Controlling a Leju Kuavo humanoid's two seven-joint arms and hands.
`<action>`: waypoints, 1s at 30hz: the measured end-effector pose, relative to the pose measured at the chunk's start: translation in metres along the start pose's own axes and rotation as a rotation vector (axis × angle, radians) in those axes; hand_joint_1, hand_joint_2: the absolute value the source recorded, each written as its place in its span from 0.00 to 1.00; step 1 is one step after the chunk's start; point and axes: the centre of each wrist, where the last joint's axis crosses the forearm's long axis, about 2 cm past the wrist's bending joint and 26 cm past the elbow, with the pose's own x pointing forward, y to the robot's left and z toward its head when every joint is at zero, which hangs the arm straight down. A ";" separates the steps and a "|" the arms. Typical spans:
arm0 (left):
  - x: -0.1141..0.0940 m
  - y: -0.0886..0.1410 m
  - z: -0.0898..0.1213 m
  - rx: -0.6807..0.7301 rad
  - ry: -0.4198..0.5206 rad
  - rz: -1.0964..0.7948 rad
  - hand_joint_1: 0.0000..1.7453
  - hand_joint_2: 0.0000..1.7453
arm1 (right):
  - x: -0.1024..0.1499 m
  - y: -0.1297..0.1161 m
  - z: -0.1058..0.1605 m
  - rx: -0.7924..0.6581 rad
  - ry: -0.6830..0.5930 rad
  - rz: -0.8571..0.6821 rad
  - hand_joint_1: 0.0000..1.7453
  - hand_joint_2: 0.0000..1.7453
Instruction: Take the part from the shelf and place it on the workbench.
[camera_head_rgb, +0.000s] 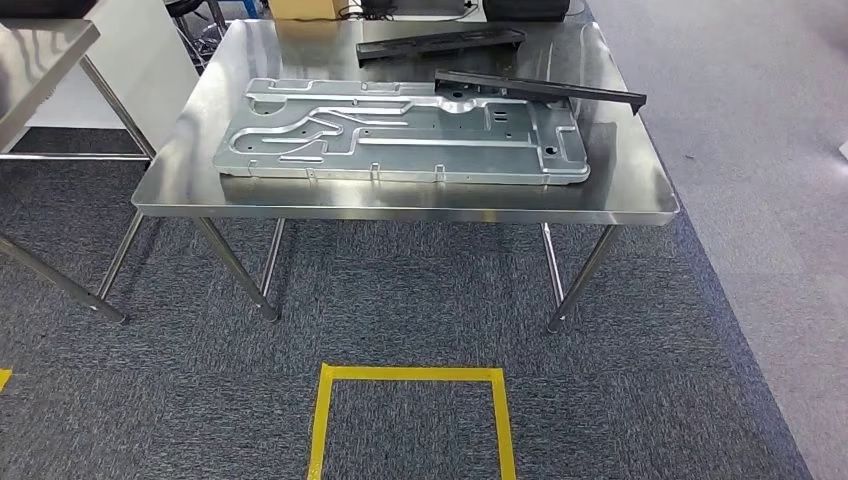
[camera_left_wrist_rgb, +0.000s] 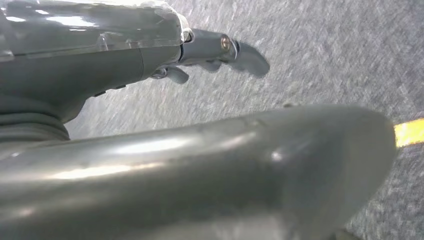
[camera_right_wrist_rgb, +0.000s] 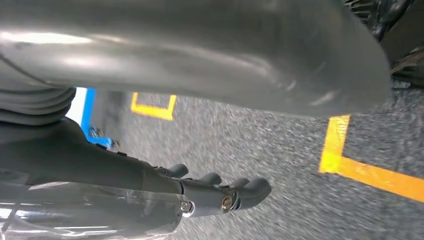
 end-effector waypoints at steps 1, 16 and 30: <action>0.000 0.000 0.000 -0.003 -0.003 -0.003 0.00 0.00 | 0.000 0.001 0.000 -0.001 -0.002 0.001 0.00 0.00; 0.004 -0.002 0.001 -0.017 -0.032 -0.030 0.00 0.00 | 0.001 0.000 0.000 -0.031 -0.066 0.037 0.00 0.00; 0.002 -0.002 0.001 -0.018 -0.029 -0.032 0.00 0.00 | 0.001 0.000 0.000 -0.016 -0.092 0.083 0.00 0.00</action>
